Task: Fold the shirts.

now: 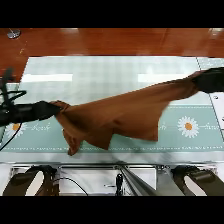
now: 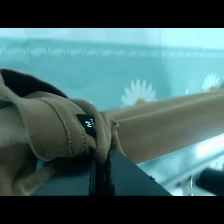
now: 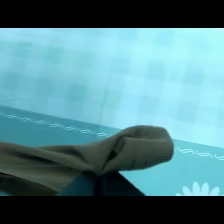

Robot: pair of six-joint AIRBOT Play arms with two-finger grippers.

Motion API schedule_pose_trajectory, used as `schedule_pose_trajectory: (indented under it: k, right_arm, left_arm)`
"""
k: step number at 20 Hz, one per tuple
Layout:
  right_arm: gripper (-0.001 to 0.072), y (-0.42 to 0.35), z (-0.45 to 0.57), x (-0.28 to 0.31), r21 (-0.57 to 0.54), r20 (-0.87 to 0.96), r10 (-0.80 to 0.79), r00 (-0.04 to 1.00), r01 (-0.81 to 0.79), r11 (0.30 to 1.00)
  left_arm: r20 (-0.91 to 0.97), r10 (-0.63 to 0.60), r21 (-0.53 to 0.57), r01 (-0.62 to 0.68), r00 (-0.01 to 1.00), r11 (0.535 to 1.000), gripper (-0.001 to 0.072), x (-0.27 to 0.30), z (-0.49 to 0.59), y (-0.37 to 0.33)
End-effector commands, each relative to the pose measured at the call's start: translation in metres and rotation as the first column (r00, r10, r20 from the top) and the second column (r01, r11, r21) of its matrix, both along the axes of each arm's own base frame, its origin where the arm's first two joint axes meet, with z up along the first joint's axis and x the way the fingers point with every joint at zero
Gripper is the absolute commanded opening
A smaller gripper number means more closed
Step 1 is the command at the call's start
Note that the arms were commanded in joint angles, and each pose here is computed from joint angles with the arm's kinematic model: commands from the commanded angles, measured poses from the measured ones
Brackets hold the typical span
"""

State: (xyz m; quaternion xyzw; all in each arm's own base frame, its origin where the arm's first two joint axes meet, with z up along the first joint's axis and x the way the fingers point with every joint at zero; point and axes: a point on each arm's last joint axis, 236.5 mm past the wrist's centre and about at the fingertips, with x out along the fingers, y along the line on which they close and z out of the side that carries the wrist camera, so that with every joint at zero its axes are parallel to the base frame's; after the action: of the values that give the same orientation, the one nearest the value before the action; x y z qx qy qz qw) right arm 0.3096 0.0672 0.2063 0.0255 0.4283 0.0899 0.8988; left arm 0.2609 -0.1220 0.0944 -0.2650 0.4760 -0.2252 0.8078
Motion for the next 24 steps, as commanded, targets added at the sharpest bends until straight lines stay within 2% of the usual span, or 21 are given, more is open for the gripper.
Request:
schedule_pose_trajectory:
  k: [1, 3, 8, 9, 10, 11, 12, 13, 16, 17, 20, 22, 24]
  right_arm:
    - [0.0022, -0.007, -0.055, 0.063, -0.029, -0.022, -0.077, 0.997, 0.077, 0.997]
    - [0.0022, -0.003, -0.079, 0.099, 0.018, -0.03, -0.122, 0.992, 0.123, 0.992]
    - [0.0023, -0.001, -0.124, 0.156, 0.261, -0.141, -0.195, 0.971, 0.226, 0.938]
    - [0.0023, -0.002, -0.134, 0.16, 0.294, -0.173, -0.197, 0.965, 0.242, 0.925]
    - [0.0028, -0.004, -0.143, 0.163, 0.321, -0.202, -0.202, 0.958, 0.26, 0.911]
    - [0.0207, -0.007, -0.15, 0.165, 0.347, -0.226, -0.21, 0.951, 0.281, 0.895]
    - [0.0533, -0.01, -0.153, 0.167, 0.365, -0.236, -0.203, 0.95, 0.281, 0.888]
    - [0.0627, -0.014, -0.152, 0.167, 0.379, -0.238, -0.187, 0.953, 0.268, 0.886]
    - [0.0622, -0.062, -0.143, 0.139, 0.343, -0.307, -0.155, 0.939, 0.261, 0.902]
    - [0.0622, -0.085, -0.145, 0.122, 0.303, -0.342, -0.158, 0.926, 0.268, 0.915]
    - [0.0621, -0.158, -0.176, 0.05, 0.113, -0.511, -0.27, 0.816, 0.375, 0.92]
    - [0.0621, -0.166, -0.203, 0.017, 0.145, -0.556, -0.323, 0.766, 0.473, 0.869]
    - [0.0621, -0.143, -0.231, -0.009, 0.229, -0.584, -0.297, 0.755, 0.505, 0.833]
  left_arm:
    - [0.042, 0.07, -0.035, -0.069, 0.997, 0.997, 0.0032, 0.061, -0.035, -0.004]
    - [0.023, 0.092, -0.016, -0.092, 0.995, 0.996, 0.0032, 0.095, -0.054, -0.009]
    - [-0.047, 0.046, -0.009, -0.046, 0.998, 0.999, 0.0034, 0.149, -0.082, -0.031]
    - [-0.055, 0.034, -0.01, -0.034, 0.998, 0.999, 0.0083, 0.155, -0.085, -0.035]
    - [-0.065, 0.022, -0.011, -0.023, 0.998, 1.0, 0.0312, 0.157, -0.089, -0.039]
    - [-0.076, 0.004, -0.013, -0.005, 0.997, 1.0, 0.0701, 0.156, -0.091, -0.044]
    - [-0.081, -0.013, -0.007, 0.013, 0.997, 1.0, 0.0703, 0.156, -0.091, -0.044]
    - [-0.075, -0.024, 0.023, 0.025, 0.997, 0.999, 0.0702, 0.157, -0.087, -0.035]
    - [-0.201, 0.022, 0.114, 0.001, 0.979, 0.993, 0.0701, 0.147, -0.078, 0.029]
    - [-0.252, 0.028, 0.133, 0.006, 0.967, 0.991, 0.07, 0.136, -0.079, 0.049]
    - [-0.404, 0.001, 0.096, 0.041, 0.915, 0.995, 0.07, 0.093, -0.098, 0.073]
    - [-0.488, 0.006, 0.076, 0.036, 0.873, 0.996, 0.07, 0.067, -0.124, 0.073]
    - [-0.551, -0.016, 0.051, 0.053, 0.834, 0.997, 0.07, 0.04, -0.148, 0.065]
